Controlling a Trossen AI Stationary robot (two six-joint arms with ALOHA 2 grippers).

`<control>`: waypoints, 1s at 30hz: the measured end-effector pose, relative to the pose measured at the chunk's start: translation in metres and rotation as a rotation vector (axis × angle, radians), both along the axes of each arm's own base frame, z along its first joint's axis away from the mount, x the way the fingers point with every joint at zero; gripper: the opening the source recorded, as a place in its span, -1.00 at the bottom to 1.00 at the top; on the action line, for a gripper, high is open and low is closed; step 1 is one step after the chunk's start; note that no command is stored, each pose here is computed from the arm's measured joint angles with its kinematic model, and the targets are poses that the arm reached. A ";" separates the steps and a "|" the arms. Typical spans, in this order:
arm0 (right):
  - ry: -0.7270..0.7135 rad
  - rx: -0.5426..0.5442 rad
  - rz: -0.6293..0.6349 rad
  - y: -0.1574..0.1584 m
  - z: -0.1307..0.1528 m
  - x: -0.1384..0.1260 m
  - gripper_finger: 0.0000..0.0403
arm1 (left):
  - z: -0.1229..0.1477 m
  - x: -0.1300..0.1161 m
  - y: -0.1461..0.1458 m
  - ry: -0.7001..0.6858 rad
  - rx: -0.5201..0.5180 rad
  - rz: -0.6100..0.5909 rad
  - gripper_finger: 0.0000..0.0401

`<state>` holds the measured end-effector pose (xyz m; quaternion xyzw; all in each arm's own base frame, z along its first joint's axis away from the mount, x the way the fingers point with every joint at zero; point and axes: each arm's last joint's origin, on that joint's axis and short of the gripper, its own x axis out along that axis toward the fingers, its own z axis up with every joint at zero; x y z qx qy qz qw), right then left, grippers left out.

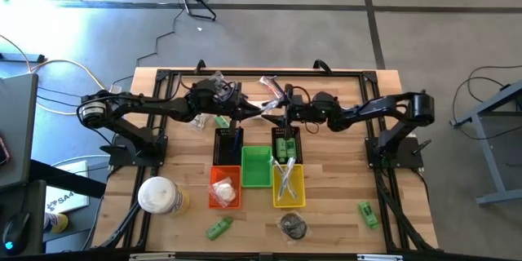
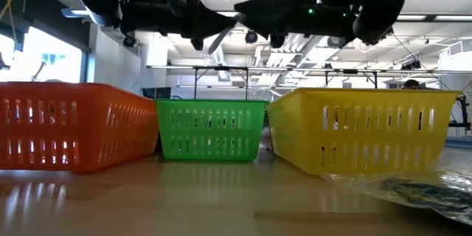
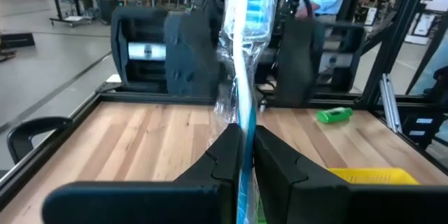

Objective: Pick & Place Travel size toiletries
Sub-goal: Put the blue toothbrush into the yellow bin

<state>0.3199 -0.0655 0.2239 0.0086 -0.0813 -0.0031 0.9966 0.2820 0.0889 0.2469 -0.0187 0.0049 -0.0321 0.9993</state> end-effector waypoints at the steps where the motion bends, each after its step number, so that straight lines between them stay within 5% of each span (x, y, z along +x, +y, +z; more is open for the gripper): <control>1: -0.006 -0.003 0.001 0.000 0.001 0.000 -0.09 | 0.000 0.000 0.000 0.004 -0.002 0.000 -0.87; 22: 0.013 -0.011 -0.003 0.000 0.000 0.001 -0.90 | 0.000 0.000 0.000 0.002 0.003 -0.001 -0.87; 30: 0.013 -0.013 -0.003 0.000 0.000 0.001 -0.88 | 0.000 0.000 0.000 0.002 0.003 0.000 -0.87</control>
